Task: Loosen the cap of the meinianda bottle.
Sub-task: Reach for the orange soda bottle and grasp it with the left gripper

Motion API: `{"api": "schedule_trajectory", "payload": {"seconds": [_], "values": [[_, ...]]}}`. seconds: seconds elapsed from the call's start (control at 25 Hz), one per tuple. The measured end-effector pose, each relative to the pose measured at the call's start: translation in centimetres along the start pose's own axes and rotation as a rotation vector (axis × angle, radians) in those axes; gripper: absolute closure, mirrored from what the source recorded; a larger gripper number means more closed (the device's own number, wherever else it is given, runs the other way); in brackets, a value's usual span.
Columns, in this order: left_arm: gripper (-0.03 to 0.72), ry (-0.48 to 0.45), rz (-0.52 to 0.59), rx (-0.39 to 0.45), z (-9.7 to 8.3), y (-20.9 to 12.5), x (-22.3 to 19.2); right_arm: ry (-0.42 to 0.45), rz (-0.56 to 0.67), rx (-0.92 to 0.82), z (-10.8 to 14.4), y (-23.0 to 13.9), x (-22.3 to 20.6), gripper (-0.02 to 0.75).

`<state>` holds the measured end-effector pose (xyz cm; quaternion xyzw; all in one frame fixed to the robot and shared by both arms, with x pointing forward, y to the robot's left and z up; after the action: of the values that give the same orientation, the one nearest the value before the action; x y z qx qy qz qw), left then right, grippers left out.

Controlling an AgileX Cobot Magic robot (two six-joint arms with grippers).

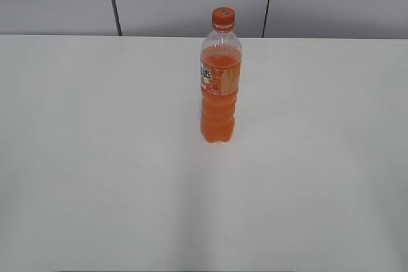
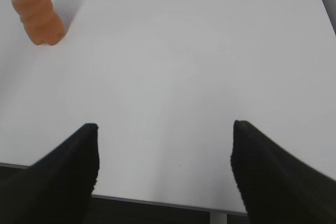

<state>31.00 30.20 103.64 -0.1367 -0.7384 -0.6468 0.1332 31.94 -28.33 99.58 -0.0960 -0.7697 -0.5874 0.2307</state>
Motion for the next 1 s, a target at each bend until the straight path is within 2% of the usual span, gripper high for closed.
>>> {"api": "schedule_trajectory", "payload": {"seconds": [1.0], "values": [[0.252, 0.000, 0.000, 0.000, 0.00, 0.00, 0.00, 0.003, -0.001, -0.002, 0.05, 0.02, 0.00, 0.151]]}}
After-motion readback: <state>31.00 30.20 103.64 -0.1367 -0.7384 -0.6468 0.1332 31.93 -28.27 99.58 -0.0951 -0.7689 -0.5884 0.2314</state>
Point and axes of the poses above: a point on each arm's last joint axis where the gripper is mounted, x pointing back along that axis away from the gripper, z along the wrist's bending axis when the last joint is at zero, y = z × x, the point moved 9 cm from there along -x, pointing out along that axis toward the gripper, and after that the axes turned 9 degrees about x, right-handed, at the moved point
